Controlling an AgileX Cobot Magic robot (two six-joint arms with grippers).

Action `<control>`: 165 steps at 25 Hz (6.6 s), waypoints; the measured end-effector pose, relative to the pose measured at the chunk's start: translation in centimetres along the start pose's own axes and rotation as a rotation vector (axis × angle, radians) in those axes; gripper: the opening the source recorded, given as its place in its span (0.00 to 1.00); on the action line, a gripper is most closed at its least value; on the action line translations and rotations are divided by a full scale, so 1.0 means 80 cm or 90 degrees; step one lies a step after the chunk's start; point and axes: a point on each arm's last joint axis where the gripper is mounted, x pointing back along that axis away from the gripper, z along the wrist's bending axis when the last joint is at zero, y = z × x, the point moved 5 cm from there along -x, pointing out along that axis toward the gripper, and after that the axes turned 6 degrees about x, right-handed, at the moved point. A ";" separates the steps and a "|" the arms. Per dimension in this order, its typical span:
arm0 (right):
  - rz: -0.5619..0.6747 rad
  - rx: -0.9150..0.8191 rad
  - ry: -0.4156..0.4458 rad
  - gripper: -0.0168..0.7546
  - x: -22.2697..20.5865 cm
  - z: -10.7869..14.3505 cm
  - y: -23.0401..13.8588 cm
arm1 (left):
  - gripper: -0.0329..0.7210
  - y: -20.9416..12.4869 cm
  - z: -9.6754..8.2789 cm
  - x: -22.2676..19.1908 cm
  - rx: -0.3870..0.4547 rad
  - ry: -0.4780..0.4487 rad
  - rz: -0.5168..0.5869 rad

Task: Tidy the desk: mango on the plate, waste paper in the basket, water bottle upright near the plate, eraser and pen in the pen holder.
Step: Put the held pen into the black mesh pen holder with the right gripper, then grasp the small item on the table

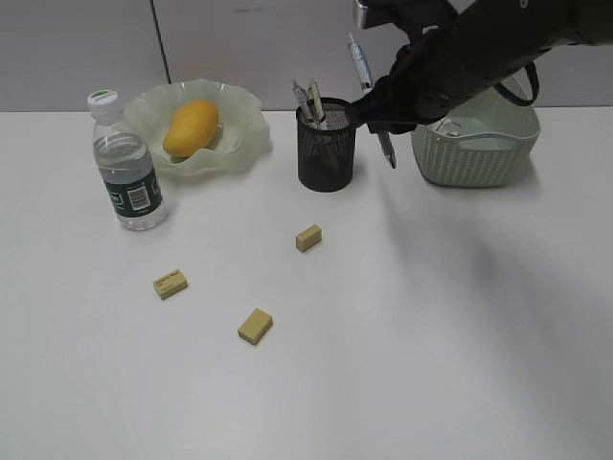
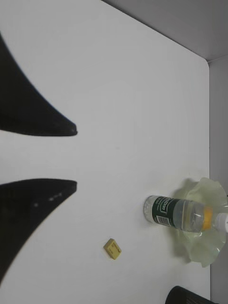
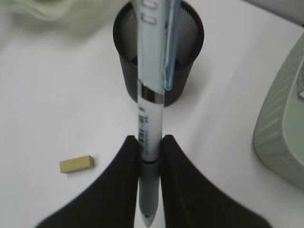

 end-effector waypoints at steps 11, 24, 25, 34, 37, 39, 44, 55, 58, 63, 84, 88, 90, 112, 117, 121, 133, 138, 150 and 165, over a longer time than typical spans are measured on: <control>-0.286 0.002 -0.061 0.17 0.027 -0.015 0.072 | 0.36 0.000 0.000 0.000 0.000 0.000 0.000; -0.458 0.045 -0.097 0.17 -0.017 -0.016 0.082 | 0.36 0.000 0.000 0.000 0.000 0.000 0.000; -0.461 0.053 -0.096 0.17 -0.024 -0.015 0.079 | 0.36 0.000 0.000 0.000 0.000 0.000 0.000; -0.451 0.043 -0.091 0.17 -0.070 -0.011 0.051 | 0.36 0.000 0.000 0.000 0.000 0.000 0.000; -0.443 0.029 -0.088 0.17 -0.082 -0.011 0.043 | 0.36 0.000 0.000 0.000 0.000 0.000 0.000; -0.434 0.012 -0.084 0.17 -0.090 -0.012 0.038 | 0.36 0.000 0.000 0.000 0.000 0.000 0.000; -0.414 -0.004 -0.077 0.17 -0.107 -0.011 0.028 | 0.36 0.000 0.000 0.000 0.000 0.000 0.000; -0.343 -0.008 -0.065 0.17 -0.137 -0.008 0.009 | 0.36 0.000 0.000 0.000 0.000 0.000 0.000; -0.336 -0.008 -0.064 0.17 -0.140 -0.008 0.006 | 0.36 0.000 0.000 0.000 0.000 0.000 0.000; -0.326 -0.008 -0.062 0.17 -0.147 -0.007 -0.001 | 0.36 0.000 0.000 0.000 0.000 0.000 0.000; -0.327 -0.012 -0.062 0.20 -0.151 -0.007 -0.003 | 0.36 0.000 0.000 0.000 0.000 0.000 0.000; -0.327 -0.012 -0.062 0.28 -0.151 -0.007 -0.003 | 0.36 0.000 0.000 0.000 0.000 0.000 0.000; -0.328 -0.012 -0.062 0.33 -0.151 -0.007 -0.003 | 0.36 0.000 0.000 0.000 0.000 0.000 0.000; -0.287 -0.013 -0.054 0.46 -0.093 -0.011 0.034 | 0.36 0.000 0.000 0.000 0.000 0.000 0.000; -0.269 -0.013 -0.051 0.45 -0.053 -0.013 0.053 | 0.36 0.000 0.000 0.000 0.000 0.001 0.000; -0.197 -0.014 -0.039 0.42 -0.020 -0.013 0.061 | 0.36 0.000 0.000 0.000 0.000 0.001 0.000; 0.059 -0.045 -0.006 0.41 0.077 -0.024 0.088 | 0.36 0.000 0.000 0.000 0.000 0.001 0.000; 0.107 -0.129 -0.042 0.41 0.102 -0.075 0.081 | 0.36 0.000 0.000 0.000 0.000 0.001 0.000; 0.234 -0.254 -0.113 0.41 0.132 -0.178 0.015 | 0.36 0.000 0.000 0.000 0.000 0.001 0.000; 0.233 -0.267 -0.117 0.67 0.135 -0.181 0.015 | 0.36 0.000 0.000 0.000 0.000 0.001 0.000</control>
